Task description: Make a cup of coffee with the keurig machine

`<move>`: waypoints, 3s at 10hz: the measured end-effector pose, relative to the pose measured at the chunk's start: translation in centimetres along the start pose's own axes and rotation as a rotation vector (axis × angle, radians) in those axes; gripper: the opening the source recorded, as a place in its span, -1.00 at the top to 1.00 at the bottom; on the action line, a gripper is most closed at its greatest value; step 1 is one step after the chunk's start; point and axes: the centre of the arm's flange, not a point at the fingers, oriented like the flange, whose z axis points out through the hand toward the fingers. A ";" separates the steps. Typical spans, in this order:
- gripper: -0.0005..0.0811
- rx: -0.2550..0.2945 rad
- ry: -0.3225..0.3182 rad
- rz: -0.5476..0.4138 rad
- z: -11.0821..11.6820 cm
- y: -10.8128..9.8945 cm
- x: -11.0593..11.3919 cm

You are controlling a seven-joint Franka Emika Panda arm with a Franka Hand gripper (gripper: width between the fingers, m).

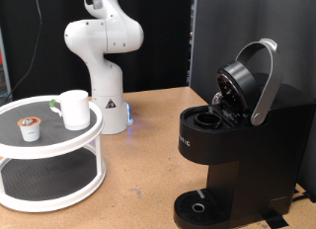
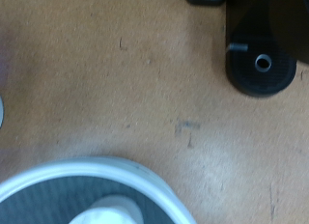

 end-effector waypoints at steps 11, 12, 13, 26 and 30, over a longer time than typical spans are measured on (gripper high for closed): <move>-0.98 -0.050 -0.022 -0.038 0.3 5.5 -6.3; -0.98 -0.057 -0.019 -0.033 0.4 6.2 -7.2; -0.98 -0.054 -0.035 -0.039 0.8 6.9 -8.0; -0.98 -0.043 -0.094 -0.055 3.9 10.8 -8.8; -0.98 -0.103 -0.096 -0.140 8.2 11.0 -8.9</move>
